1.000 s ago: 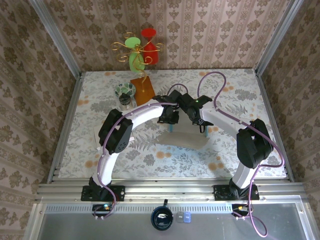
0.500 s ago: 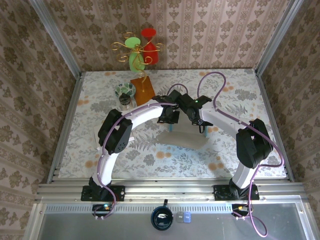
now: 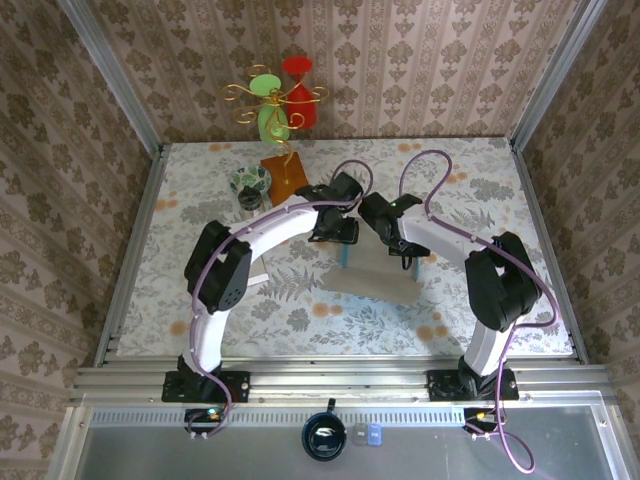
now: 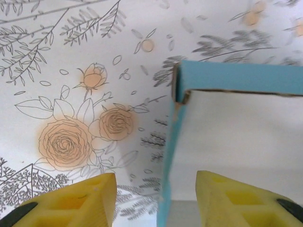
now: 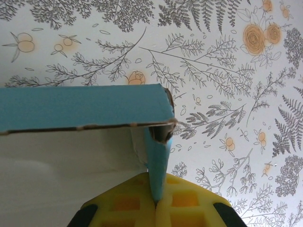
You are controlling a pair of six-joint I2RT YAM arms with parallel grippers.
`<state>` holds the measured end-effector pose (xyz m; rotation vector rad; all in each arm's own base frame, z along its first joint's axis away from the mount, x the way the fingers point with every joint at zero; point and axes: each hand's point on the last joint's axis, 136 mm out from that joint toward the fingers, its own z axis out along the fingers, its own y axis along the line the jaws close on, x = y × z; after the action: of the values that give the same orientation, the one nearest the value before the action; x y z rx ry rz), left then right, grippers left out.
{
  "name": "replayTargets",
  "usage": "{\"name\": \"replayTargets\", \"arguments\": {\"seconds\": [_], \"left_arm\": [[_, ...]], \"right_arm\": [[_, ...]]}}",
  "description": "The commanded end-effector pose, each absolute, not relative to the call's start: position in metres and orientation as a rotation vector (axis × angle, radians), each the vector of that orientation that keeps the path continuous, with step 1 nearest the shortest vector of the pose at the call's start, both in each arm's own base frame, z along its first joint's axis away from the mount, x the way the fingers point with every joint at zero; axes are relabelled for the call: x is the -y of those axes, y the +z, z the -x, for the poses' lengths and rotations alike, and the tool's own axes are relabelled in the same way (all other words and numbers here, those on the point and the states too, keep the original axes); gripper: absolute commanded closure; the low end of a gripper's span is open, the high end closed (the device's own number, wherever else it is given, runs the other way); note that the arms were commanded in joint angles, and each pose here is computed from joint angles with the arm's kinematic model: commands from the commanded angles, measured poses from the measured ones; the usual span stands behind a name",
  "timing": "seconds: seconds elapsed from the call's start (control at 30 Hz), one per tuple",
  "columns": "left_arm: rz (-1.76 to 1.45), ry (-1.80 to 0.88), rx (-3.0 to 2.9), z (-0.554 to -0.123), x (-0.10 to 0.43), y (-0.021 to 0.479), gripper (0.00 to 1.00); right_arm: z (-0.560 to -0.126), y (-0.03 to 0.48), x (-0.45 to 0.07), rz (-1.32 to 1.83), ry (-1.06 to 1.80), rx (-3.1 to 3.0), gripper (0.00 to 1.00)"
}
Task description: Fold the paper box
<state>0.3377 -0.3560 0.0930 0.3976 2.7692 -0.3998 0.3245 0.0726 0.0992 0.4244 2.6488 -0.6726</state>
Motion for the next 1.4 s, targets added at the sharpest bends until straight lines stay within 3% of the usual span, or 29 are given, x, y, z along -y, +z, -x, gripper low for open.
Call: {"name": "replayTargets", "arguments": {"seconds": [0.0, 0.3, 0.7, 1.13, 1.37], "left_arm": [[-0.413, -0.581, -2.723, -0.33, 0.368, 0.124, 0.51], [-0.315, -0.624, -2.636, -0.347, 0.342, 0.166, 0.54], [-0.224, -0.662, -2.739, -0.333, 0.292, 0.15, 0.57], [-0.318, -0.893, -2.882, -0.284, 0.343, 0.1, 0.58], [-0.365, -0.975, -2.885, -0.283, 0.374, 0.092, 0.59]], "right_arm": [[-0.321, 0.088, -0.065, -0.474, -0.718, -2.662, 1.0], [-0.313, 0.068, -0.044, -0.657, -0.674, -2.73, 1.0], [-0.285, 0.037, 0.006, -1.461, -0.473, -2.743, 1.0], [-0.256, 0.019, -0.033, -2.24, -0.326, -2.603, 1.0], [-0.239, 0.007, -0.055, -2.427, -0.26, -2.549, 1.0]]}}
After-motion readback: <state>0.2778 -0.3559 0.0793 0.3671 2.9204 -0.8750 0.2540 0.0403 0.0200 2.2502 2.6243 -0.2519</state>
